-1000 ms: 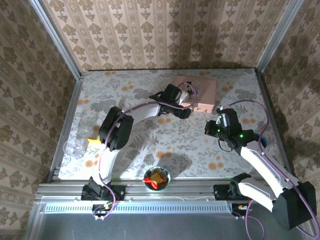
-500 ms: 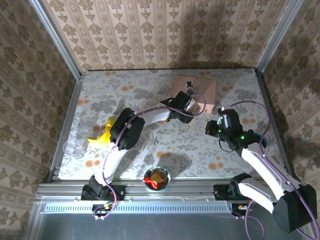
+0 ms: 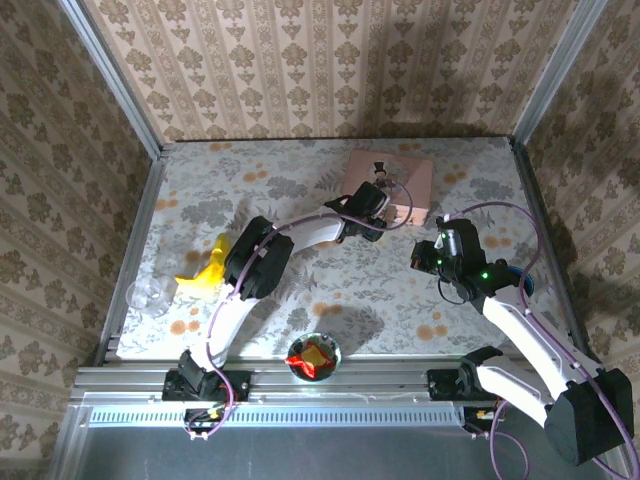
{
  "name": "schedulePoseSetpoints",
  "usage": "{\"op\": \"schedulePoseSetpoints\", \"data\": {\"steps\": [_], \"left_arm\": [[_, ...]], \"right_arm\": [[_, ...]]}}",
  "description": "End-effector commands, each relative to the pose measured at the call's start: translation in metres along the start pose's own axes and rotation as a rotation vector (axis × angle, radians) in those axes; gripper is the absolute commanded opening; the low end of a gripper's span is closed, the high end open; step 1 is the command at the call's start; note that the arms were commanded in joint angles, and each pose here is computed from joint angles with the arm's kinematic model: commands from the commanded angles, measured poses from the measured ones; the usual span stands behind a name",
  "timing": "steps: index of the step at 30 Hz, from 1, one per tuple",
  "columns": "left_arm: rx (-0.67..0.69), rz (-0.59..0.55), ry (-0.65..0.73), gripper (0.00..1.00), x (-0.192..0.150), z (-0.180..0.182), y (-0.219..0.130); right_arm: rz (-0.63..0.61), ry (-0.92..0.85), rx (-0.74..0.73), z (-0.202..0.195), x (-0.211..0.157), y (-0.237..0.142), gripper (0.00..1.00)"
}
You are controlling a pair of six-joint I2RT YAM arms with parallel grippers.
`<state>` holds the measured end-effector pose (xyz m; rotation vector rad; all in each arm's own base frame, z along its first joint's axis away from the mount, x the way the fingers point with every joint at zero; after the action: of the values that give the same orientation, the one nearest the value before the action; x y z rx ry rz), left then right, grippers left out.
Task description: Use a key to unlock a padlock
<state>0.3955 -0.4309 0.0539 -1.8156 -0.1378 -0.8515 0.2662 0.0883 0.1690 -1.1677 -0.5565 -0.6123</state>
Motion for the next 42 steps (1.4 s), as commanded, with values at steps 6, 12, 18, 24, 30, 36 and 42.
{"op": "schedulePoseSetpoints", "data": {"steps": [6, 12, 18, 24, 30, 36, 42], "left_arm": [[0.022, -0.046, -0.029, 0.20, 0.000, -0.005, 0.009], [0.023, -0.093, -0.083, 0.00, -0.001, 0.003, -0.005], [-0.050, -0.144, -0.170, 0.00, -0.006, 0.009, -0.025], [-0.089, -0.161, -0.275, 0.00, -0.021, 0.015, -0.043], [-0.043, -0.206, -0.422, 0.00, -0.043, 0.031, -0.059], [0.007, -0.215, -0.462, 0.00, -0.066, 0.023, -0.069], [0.103, -0.332, -0.528, 0.00, -0.081, 0.032, -0.103]], "right_arm": [[-0.022, 0.018, 0.011, 0.000, 0.004, 0.000, 0.00], [-0.012, 0.003, 0.041, 0.004, 0.003, 0.004, 0.00], [0.021, -0.016, 0.110, 0.014, 0.000, 0.018, 0.00], [0.085, -0.013, 0.128, 0.014, -0.013, 0.039, 0.00], [0.129, -0.001, 0.127, 0.011, -0.027, 0.052, 0.00], [0.145, 0.000, 0.104, 0.006, -0.032, 0.055, 0.00], [0.150, -0.013, 0.136, 0.010, -0.033, 0.058, 0.00]]}}
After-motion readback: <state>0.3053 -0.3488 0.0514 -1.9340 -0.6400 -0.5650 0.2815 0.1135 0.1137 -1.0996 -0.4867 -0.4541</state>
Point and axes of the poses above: each hand's point on the last joint's axis, 136 mm out from that joint toward the fingers, its own y axis out along the fingers, its own z axis along the line the jaws close on, x = y × z, the point moved 3 cm from there along -y, back along the fingers, and after that the axes turned 15 degrees about -y, right-handed, at the moved point
